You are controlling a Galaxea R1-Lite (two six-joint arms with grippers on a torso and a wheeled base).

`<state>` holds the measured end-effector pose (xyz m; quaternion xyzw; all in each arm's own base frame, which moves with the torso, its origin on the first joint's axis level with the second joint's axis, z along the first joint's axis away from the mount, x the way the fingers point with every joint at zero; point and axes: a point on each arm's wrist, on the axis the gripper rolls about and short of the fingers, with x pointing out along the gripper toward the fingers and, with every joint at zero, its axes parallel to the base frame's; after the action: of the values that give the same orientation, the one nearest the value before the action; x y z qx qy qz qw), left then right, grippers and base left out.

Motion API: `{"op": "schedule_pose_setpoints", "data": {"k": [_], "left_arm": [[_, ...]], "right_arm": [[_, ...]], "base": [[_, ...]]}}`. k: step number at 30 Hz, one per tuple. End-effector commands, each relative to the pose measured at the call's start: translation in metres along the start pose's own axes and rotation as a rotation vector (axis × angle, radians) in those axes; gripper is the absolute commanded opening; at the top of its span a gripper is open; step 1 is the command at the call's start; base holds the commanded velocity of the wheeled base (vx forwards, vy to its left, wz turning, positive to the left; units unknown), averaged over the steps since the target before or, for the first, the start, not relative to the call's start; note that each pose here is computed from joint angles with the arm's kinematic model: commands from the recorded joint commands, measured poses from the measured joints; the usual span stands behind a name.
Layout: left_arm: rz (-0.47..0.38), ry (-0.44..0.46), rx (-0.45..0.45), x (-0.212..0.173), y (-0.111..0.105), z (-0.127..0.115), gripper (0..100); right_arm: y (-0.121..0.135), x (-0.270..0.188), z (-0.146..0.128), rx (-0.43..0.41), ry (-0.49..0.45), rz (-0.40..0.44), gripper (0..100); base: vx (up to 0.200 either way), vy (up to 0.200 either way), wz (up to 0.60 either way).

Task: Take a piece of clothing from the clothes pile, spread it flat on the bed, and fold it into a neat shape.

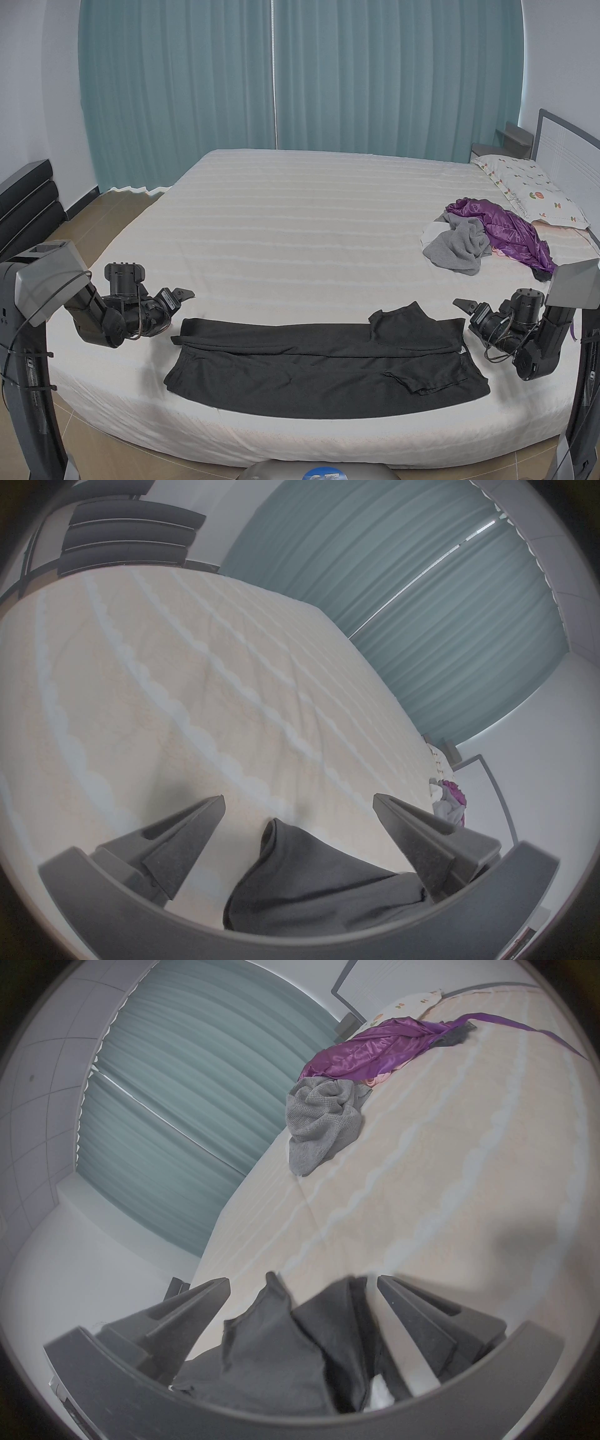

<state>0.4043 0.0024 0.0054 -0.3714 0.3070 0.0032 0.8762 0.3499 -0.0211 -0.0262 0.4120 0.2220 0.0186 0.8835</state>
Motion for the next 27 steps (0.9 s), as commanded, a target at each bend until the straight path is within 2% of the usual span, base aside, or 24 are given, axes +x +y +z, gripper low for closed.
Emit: {"op": "schedule_pose_setpoints", "data": {"k": [1,2,7,11,16,22,27], "left_arm": [[-0.034,-0.040,-0.025,-0.068,-0.019,0.008,100],[-0.034,-0.040,-0.025,-0.068,-0.019,0.008,100],[0.010,0.048,-0.041,-0.092,-0.010,-0.023,100],[0.037,0.084,-0.055,-0.103,0.000,-0.039,100],[0.041,0.112,-0.055,-0.104,0.007,-0.058,100],[0.078,0.151,-0.054,-0.099,0.015,-0.071,100],[0.145,0.153,-0.046,-0.091,0.020,-0.081,100]], "right_arm": [[0.025,-0.060,-0.016,0.052,0.008,0.045,100],[0.025,-0.060,-0.016,0.052,0.008,0.045,100],[0.031,-0.092,-0.033,0.095,0.070,0.009,100],[0.036,-0.105,-0.035,0.134,0.075,0.007,100],[0.032,-0.110,-0.040,0.168,0.096,-0.023,100],[0.031,-0.114,-0.042,0.175,0.106,-0.034,100],[0.027,-0.117,-0.046,0.184,0.127,-0.056,100]], "base": [[0.000,0.000,0.00],[0.000,0.000,0.00],[0.000,0.000,0.00],[-0.050,0.000,0.00],[-0.200,0.000,0.00],[0.000,0.000,0.00],[0.000,0.000,0.00]]}}
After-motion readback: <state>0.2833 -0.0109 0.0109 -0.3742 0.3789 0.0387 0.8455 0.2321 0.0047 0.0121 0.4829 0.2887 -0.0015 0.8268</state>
